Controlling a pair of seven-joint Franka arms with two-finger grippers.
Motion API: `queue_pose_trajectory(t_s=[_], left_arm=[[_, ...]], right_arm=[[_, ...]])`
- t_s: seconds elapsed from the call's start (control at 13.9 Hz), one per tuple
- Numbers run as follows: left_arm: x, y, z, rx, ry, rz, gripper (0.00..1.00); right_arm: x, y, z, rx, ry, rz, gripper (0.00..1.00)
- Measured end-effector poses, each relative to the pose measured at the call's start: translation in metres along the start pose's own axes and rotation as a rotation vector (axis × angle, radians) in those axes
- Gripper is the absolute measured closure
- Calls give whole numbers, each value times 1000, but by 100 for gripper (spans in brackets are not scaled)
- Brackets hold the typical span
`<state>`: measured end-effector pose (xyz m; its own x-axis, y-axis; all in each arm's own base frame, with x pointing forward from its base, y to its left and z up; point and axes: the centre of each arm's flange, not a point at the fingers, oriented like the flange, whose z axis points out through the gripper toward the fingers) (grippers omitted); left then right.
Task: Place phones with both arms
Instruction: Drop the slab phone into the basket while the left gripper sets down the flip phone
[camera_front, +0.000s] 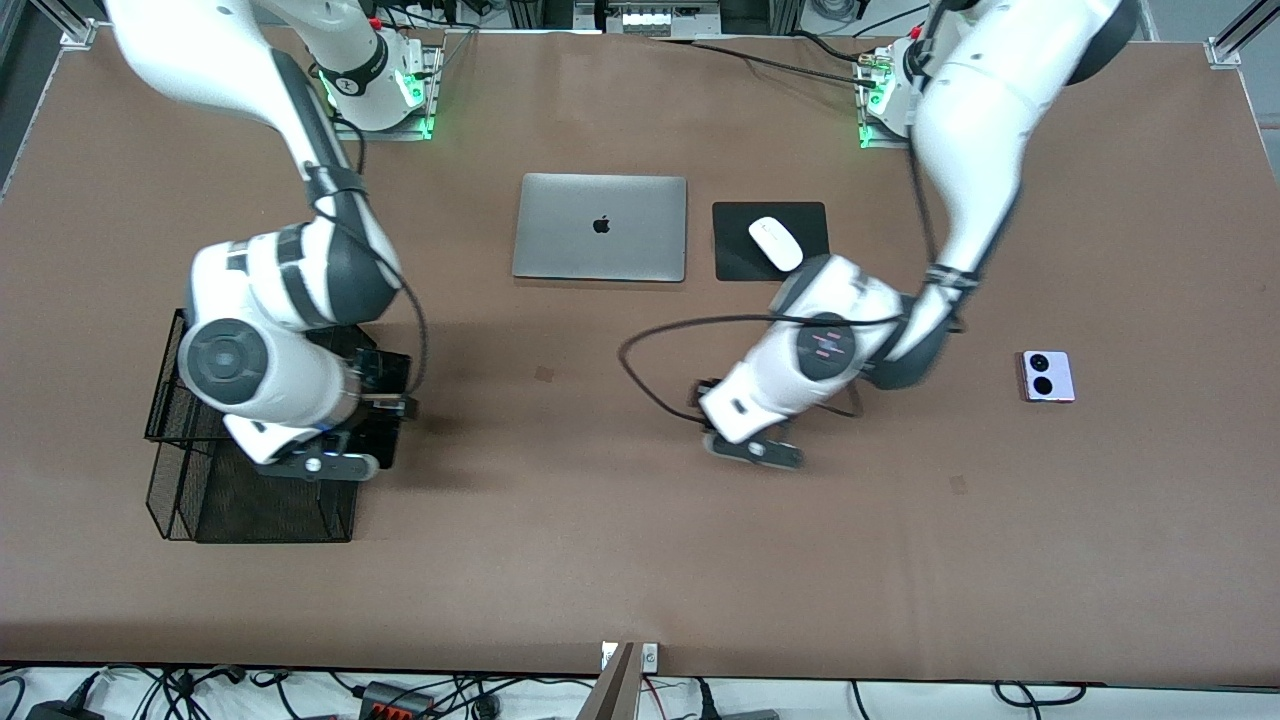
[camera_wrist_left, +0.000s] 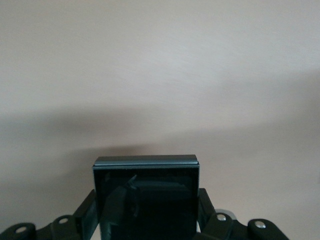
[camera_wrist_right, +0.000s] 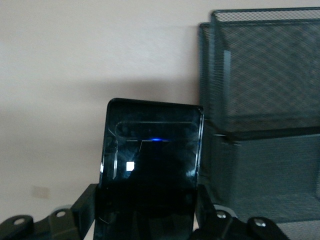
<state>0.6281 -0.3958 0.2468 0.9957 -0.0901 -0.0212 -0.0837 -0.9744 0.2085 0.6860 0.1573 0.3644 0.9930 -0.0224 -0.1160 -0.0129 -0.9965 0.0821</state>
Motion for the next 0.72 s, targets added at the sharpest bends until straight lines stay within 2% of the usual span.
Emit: queue_pose_trajectory(t_s=[0.36, 0.5, 0.72], left_arm=[[-30, 61, 59, -84, 63, -84, 21], [-40, 71, 78, -84, 56, -84, 21], [-47, 82, 89, -102, 75, -98, 21]], right_arm=[[-8, 75, -16, 2, -60, -61, 19], [-13, 99, -7, 0, -90, -68, 19], [-24, 115, 23, 1, -162, -64, 19]])
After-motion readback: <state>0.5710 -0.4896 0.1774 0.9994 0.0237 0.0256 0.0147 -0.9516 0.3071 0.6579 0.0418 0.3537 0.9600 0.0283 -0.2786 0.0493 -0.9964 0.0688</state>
